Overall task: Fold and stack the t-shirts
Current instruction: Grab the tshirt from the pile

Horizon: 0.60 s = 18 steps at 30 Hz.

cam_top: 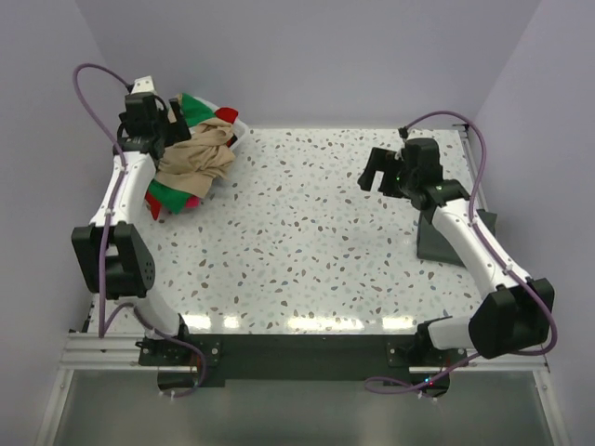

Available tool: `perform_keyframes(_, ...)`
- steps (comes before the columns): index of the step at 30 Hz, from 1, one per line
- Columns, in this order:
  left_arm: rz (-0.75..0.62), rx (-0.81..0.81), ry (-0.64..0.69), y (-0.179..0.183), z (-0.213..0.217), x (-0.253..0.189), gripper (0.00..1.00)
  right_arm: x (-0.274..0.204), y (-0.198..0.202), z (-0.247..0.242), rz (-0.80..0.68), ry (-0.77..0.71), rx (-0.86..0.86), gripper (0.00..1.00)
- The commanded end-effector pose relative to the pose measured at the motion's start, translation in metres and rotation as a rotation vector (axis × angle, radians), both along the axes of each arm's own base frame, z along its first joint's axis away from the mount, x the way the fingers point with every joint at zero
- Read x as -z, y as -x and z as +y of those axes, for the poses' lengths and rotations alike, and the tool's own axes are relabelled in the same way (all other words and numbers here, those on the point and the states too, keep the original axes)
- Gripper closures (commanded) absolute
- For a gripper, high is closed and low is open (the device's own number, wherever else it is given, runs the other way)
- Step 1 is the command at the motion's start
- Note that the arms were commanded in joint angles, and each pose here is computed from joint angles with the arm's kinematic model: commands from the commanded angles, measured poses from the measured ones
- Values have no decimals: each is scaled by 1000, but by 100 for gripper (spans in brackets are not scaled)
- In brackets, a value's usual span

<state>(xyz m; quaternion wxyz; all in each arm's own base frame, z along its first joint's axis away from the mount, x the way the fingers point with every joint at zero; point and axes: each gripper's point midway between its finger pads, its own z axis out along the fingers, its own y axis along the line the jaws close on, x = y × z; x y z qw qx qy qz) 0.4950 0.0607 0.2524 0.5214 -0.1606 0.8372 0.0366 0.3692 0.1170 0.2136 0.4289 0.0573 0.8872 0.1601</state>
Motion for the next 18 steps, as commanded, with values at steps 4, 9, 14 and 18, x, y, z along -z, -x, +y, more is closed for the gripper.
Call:
perform_keyframes(4, 115, 51, 25, -32, -3, 36, 0, -13, -43, 8, -21, -35, 56, 1)
perform_keyframes(9, 210, 47, 84, -31, -8, 75, 33, -13, -62, 15, -10, -56, 69, 1)
perform_keyframes(14, 90, 3, 105, -32, -6, 43, 63, -8, -77, 17, -3, -47, 70, 1)
perform_keyframes(18, 4, -14, 74, -35, -1, 4, 96, -6, -90, 21, 15, -38, 58, 1)
